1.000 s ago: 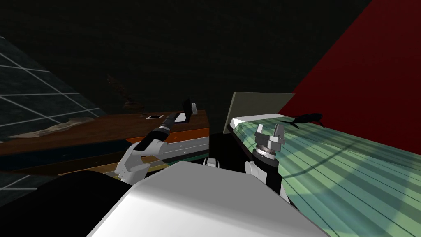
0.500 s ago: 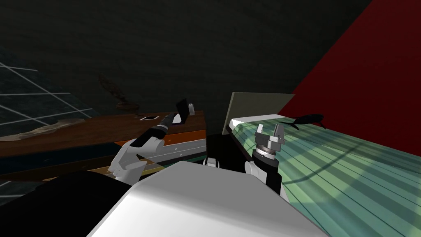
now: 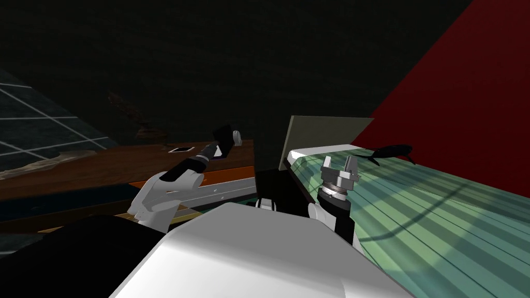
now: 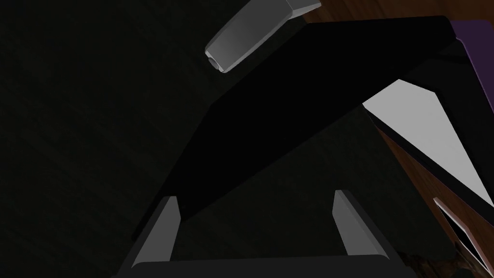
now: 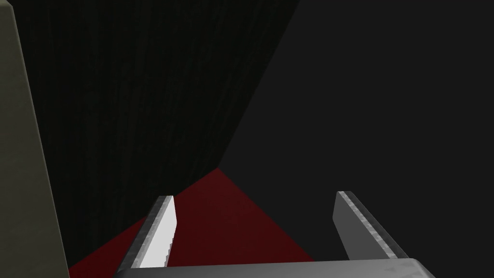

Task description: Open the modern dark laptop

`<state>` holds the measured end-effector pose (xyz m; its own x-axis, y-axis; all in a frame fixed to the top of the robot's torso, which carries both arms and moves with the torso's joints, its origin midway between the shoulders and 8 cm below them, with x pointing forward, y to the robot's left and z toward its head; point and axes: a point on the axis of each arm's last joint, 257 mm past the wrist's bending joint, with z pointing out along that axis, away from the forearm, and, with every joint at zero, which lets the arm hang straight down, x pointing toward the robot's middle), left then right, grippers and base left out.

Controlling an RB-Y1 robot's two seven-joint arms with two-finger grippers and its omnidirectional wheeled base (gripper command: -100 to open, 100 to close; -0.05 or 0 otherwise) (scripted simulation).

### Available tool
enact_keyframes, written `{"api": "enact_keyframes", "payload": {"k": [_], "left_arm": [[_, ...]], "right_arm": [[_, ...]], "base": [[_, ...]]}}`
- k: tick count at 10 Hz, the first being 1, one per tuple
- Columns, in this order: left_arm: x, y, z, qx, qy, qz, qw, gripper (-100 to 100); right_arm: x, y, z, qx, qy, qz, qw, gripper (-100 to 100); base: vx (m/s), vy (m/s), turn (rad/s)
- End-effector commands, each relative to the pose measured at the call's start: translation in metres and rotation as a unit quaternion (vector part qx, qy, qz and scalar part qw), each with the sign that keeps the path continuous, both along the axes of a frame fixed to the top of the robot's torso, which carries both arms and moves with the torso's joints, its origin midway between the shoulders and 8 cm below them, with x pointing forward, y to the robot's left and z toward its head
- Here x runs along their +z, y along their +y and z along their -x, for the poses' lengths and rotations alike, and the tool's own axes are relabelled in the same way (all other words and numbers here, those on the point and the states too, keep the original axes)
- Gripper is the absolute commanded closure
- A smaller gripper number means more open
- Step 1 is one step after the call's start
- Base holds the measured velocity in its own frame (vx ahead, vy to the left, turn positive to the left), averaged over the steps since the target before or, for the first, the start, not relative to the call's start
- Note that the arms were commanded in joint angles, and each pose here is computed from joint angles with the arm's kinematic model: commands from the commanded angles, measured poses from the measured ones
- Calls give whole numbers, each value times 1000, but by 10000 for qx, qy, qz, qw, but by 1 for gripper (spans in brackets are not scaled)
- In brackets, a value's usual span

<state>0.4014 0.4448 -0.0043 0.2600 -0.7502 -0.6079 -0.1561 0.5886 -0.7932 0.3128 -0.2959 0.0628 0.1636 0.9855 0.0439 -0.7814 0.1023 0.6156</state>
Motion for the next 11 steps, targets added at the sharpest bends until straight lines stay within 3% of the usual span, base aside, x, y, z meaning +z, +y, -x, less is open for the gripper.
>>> {"api": "enact_keyframes", "payload": {"k": [1, 5, 6, 7, 9, 11], "left_arm": [[0, 7, 1, 97, 154, -60, 9998, -100], [4, 7, 4, 117, 171, -76, 9998, -100], [4, 7, 4, 121, 177, -73, 9997, 100], [3, 7, 1, 90, 58, 298, 9995, 100], [3, 7, -2, 54, -60, 669, 9977, 100], [3, 6, -5, 13, -178, 1041, 9944, 100]], "right_arm": [[0, 0, 0, 0, 0, 0, 10000, 0], [0, 0, 0, 0, 0, 1, 10000, 0], [0, 0, 0, 0, 0, 1, 10000, 0], [0, 0, 0, 0, 0, 1, 10000, 0], [0, 0, 0, 0, 0, 1, 10000, 0], [0, 0, 0, 0, 0, 1, 10000, 0]], "base": [[54, -63, 19], [32, -22, 7], [0, 0, 0], [-10, 28, 49], [-22, 50, 43], [-18, 49, 34]]}}
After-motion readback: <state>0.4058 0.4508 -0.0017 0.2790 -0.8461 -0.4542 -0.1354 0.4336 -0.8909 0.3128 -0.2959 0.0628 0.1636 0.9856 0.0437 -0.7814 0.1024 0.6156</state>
